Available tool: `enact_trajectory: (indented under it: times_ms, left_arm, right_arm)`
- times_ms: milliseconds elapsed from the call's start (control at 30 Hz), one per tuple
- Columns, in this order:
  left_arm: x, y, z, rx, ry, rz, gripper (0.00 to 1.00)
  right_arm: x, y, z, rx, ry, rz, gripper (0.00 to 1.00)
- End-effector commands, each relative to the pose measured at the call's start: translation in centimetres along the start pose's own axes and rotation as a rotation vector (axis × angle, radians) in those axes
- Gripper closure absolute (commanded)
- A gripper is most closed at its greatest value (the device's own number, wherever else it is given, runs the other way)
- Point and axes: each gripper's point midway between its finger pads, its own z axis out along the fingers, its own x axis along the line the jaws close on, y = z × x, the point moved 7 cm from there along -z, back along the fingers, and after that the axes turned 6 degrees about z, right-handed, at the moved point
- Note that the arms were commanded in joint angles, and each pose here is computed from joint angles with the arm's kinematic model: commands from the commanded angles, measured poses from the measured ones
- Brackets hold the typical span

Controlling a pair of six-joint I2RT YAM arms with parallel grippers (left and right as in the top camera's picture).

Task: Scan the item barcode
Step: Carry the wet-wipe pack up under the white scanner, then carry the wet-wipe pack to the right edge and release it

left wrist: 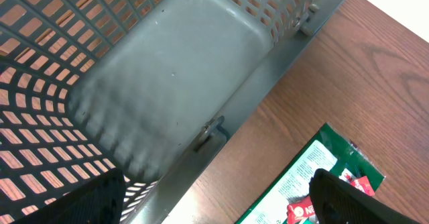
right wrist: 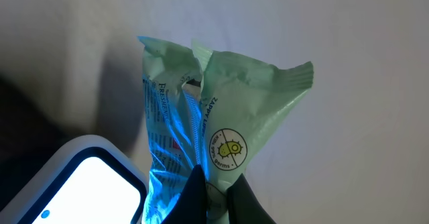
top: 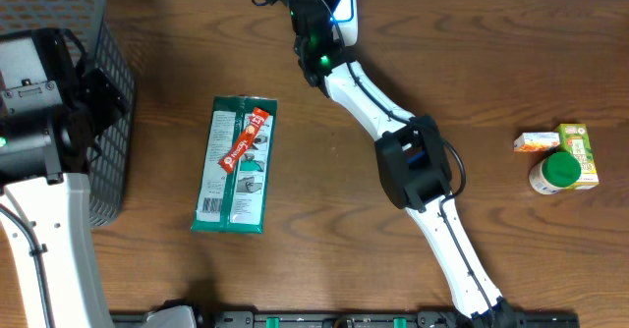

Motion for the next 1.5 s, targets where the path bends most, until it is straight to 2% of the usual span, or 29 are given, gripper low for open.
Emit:
enact_trajectory:
  times_ms: [0, 467, 733, 1033, 1267, 1467]
  left_arm:
    - [0.2, 0.2, 0.0, -0.006, 0.013, 0.006, 0.12]
    - [0.2, 0.2, 0.0, -0.007, 0.013, 0.005, 0.12]
    - [0.2, 0.2, 0.0, -0.007, 0.013, 0.005, 0.12]
    - [0.2, 0.2, 0.0, -0.006, 0.013, 0.006, 0.12]
    - [0.2, 0.2, 0.0, -0.006, 0.013, 0.006, 0.12]
    - [0.2, 0.2, 0.0, -0.006, 0.013, 0.006, 0.12]
  right_arm:
    - [0.2, -0.2, 0.6, -0.033, 0.024, -0.005, 0.99]
    - [2.6, -1.7, 0.7, 0.033, 0.085, 0.062, 0.99]
    - [3.8, -1.4, 0.0, 0.043, 0.128, 0.027, 0.99]
    - [4.1, -0.8, -0.5, 0.036, 0.132, 0.099, 0.99]
    - [-0.7, 0.9, -0.5, -0.004, -0.082, 0.245, 0.99]
    - [-5.7, 3.5, -2.8, -0.001, -0.055, 0.316, 0.99]
